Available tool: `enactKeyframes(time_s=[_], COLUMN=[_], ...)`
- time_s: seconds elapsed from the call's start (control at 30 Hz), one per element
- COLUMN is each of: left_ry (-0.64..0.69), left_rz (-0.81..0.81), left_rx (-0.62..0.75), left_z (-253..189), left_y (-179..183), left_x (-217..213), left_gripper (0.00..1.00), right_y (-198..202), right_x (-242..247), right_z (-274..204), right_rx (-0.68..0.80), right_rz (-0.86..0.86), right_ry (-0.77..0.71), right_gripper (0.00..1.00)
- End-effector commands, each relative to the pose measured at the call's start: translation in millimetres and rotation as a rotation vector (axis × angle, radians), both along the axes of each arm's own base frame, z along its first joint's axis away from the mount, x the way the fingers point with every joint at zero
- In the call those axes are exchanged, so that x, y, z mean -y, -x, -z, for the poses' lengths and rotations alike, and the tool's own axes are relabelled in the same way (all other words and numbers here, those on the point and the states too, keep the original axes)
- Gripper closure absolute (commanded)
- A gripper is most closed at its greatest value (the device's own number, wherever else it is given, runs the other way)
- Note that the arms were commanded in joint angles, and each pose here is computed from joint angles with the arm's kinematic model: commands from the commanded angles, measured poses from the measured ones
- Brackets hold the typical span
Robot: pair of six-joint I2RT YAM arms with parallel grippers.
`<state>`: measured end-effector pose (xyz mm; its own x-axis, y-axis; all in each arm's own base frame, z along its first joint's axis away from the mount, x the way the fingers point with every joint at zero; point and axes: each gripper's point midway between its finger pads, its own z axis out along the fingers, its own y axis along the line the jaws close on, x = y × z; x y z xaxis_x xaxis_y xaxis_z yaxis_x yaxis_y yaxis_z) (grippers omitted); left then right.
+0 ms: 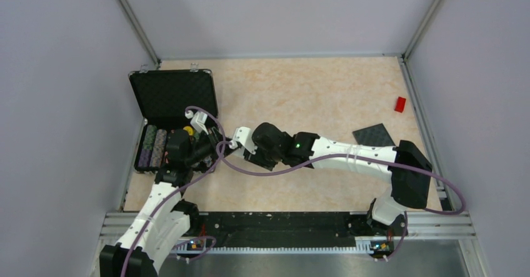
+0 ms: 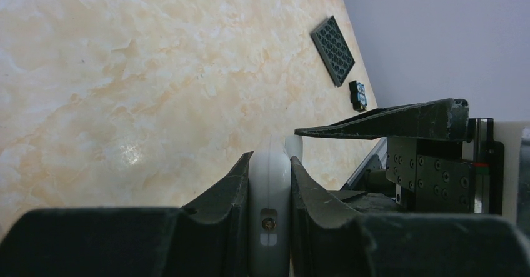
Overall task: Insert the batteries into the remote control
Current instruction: Load the battery cover into the remote control.
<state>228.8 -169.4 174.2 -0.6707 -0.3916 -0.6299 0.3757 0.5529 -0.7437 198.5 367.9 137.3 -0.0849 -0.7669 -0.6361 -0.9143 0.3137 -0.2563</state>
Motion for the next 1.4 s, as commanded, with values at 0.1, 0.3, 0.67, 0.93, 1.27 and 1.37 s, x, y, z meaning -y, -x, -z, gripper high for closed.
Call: enactKeyframes(time_s=[0.1,0.3,0.67,0.93,1.27,1.37], left_ry=[0.017,0.022,0.024,0.020,0.016,0.013], left_rz=[0.035,0.033,0.040,0.030,0.021,0.018], left_rx=[0.082,0.080,0.084,0.086,0.078,0.077], left_z=[-25,-27,-30,-30,-28,-27], left_y=[-2,-2,-1,-2,-3,-3], left_x=[6,6,7,5,5,4], left_gripper=[1.00,1.00,1.00,1.00,1.00,1.00], right_y=[-3,-2,-2,2,6,6], right_x=[-21,-20,-21,-20,-23,-22], right_z=[-23,-17,-10,-7,-8,-5], right_rx=[0.038,0.026,0.018,0.001,-0.015,-0.017], right_rz=[-0.019,-0.026,-0.026,-0.038,-0.065,-0.062], right_ry=[-0.070,-0.053,-0.040,-0.036,-0.046,-0.039], right_gripper=[0.64,0.64,0.64,0.64,0.64,0.64])
